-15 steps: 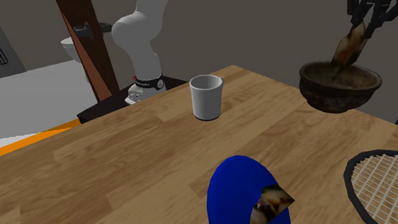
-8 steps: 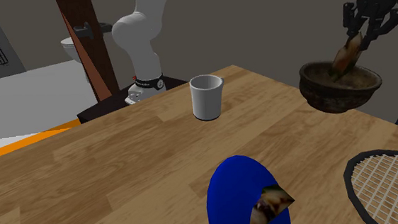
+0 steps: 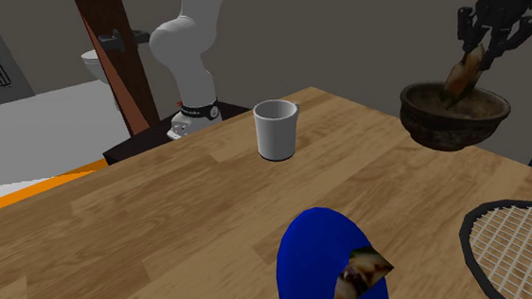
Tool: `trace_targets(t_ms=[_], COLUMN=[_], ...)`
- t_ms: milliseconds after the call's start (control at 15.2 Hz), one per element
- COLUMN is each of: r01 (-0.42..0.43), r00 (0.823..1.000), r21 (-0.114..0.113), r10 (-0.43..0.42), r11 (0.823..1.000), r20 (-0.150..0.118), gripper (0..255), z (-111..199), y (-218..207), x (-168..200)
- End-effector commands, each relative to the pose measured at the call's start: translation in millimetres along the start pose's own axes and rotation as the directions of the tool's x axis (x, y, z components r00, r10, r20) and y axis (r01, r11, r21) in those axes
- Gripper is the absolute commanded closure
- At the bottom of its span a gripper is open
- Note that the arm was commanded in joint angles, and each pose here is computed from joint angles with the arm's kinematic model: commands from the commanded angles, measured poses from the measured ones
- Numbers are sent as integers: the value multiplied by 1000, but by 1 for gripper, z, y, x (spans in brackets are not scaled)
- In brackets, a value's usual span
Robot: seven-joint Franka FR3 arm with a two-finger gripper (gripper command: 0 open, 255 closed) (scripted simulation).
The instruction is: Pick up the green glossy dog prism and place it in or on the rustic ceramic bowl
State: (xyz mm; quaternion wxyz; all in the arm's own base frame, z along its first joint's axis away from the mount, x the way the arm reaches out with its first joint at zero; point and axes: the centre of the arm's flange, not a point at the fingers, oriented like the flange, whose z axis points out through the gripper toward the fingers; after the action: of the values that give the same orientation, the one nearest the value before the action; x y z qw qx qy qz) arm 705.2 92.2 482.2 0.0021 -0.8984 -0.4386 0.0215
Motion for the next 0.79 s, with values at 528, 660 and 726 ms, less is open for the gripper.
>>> trace_targets(t_ms=[528,660,726], r01=[0,0,0], r00=[1000,1000,1000], r21=[10,10,10], r10=[0,0,0], r11=[1000,1000,1000], r20=[11,11,11], gripper=[0,0,0], z=[-31,-42,-42], y=[1,1,1], x=[1,1,1])
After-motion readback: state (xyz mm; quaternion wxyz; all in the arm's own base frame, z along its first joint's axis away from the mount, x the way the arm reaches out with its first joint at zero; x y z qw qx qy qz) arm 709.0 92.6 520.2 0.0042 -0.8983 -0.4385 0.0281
